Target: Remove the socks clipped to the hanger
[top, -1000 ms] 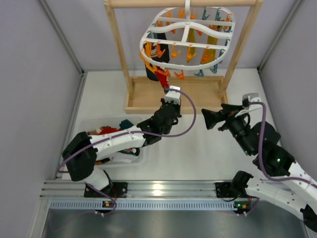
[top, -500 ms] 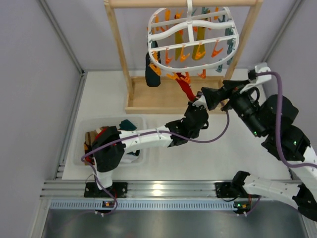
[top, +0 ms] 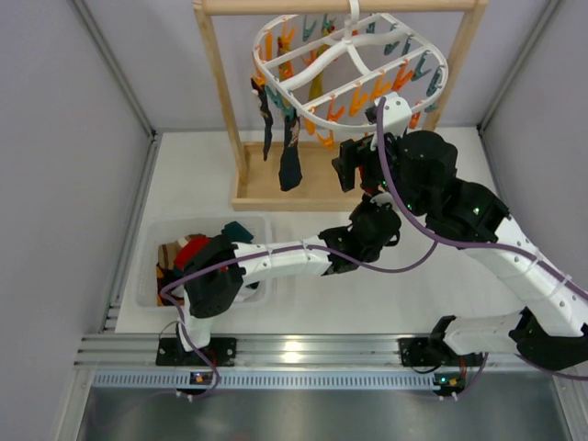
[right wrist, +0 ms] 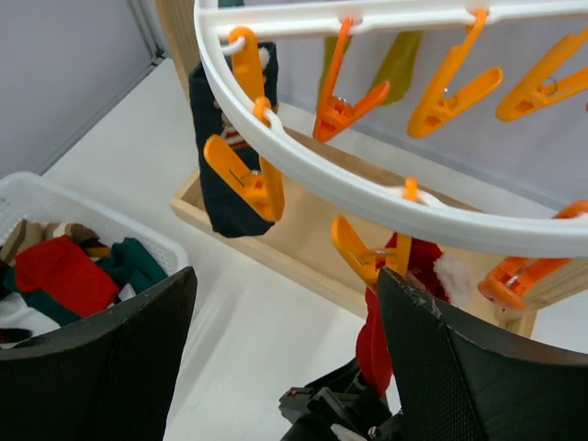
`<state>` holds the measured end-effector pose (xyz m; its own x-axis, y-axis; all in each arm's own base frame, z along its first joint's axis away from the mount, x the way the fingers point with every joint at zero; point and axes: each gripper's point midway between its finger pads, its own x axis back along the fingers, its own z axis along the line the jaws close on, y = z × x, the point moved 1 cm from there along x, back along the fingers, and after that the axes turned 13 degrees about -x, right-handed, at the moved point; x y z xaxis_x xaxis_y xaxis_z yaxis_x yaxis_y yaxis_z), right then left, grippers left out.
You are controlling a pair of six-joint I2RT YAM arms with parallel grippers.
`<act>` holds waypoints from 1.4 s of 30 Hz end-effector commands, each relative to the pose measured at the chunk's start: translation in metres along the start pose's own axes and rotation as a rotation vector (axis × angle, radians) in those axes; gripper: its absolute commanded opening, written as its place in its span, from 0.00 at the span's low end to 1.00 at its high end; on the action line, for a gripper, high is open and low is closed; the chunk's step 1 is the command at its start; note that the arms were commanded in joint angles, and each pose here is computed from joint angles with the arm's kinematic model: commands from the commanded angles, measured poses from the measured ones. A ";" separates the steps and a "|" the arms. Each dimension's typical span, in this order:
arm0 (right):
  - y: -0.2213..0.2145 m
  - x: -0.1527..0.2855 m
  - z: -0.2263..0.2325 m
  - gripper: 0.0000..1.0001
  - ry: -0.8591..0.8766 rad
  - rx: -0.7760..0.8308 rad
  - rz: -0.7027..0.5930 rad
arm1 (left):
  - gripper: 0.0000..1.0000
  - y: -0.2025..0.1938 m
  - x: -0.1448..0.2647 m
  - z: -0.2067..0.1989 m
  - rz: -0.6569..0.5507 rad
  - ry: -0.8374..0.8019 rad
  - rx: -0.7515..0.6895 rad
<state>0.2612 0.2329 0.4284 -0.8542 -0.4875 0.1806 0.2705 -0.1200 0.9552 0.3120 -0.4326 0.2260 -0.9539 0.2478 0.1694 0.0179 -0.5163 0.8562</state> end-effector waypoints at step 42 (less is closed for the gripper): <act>0.033 0.032 -0.065 0.70 -0.071 0.080 -0.095 | 0.00 0.011 0.006 0.015 -0.015 0.026 0.023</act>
<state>0.2712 0.1641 0.4397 -0.8925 -0.4280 0.1425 0.1861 -0.0616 0.9806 0.3121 -0.4292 0.2229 -0.9562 0.2349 0.1749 0.0247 -0.5305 0.8473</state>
